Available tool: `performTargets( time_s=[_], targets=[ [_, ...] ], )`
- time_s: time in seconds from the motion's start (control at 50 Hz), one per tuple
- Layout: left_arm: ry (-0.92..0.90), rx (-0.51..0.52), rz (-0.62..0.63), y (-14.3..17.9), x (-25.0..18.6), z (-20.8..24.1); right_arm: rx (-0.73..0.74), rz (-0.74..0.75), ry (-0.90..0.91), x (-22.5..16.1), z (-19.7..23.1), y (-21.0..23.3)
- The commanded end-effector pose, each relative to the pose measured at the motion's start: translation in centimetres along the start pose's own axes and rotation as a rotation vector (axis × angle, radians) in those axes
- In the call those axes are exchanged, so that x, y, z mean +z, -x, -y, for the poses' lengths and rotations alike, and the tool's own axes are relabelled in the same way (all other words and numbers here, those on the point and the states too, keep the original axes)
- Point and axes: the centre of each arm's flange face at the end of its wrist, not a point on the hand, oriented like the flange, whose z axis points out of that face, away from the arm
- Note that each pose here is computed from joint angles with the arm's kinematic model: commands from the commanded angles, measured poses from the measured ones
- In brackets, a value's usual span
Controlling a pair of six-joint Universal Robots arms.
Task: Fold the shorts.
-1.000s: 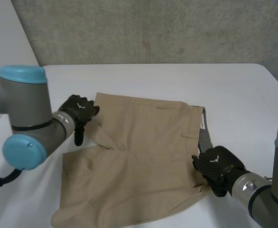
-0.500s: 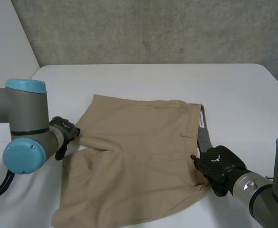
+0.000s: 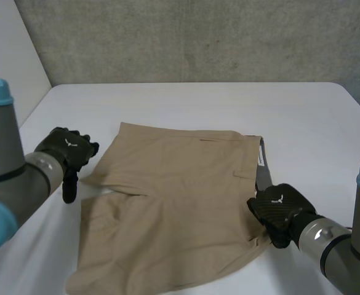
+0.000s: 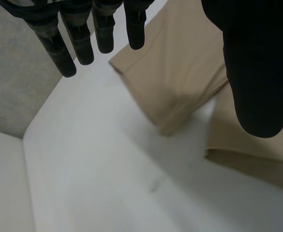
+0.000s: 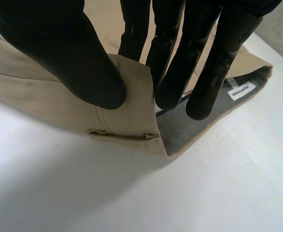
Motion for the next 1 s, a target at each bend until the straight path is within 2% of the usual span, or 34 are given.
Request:
performTargets(
  time_s=[0.02,0.16,0.24,0.36,0.46,0.62,0.74,1.0],
  targets=[
    [-0.015,-0.096,-0.095,-2.8,-5.2,-1.4,0.119,-0.029,-0.054,0.6,1.4,-1.1],
    [0.004,-0.163,-0.173,-5.7,-9.8,-3.9,0.169,-0.052,-0.087,1.4,1.5,-1.4],
    [0.041,-0.164,-0.199,-6.7,-10.9,-5.5,0.234,-0.061,-0.109,1.9,1.5,-1.6],
    [0.059,-0.164,-0.191,-6.8,-11.6,-6.3,0.354,-0.058,-0.126,2.8,1.3,-1.8],
    [-0.003,-0.176,-0.116,-5.6,-13.0,-5.7,0.377,-0.054,-0.116,3.7,1.1,-1.7],
    [-0.117,-0.177,-0.103,-5.3,-15.6,-4.9,0.411,-0.121,-0.169,4.6,2.1,-2.9],
    [-0.079,-0.172,-0.131,-6.0,-15.8,-5.8,0.433,-0.150,-0.192,4.8,2.7,-3.7],
    [0.037,-0.246,-0.208,-7.9,-14.4,-7.0,0.435,-0.155,-0.186,5.0,2.5,-3.8]
  ],
)
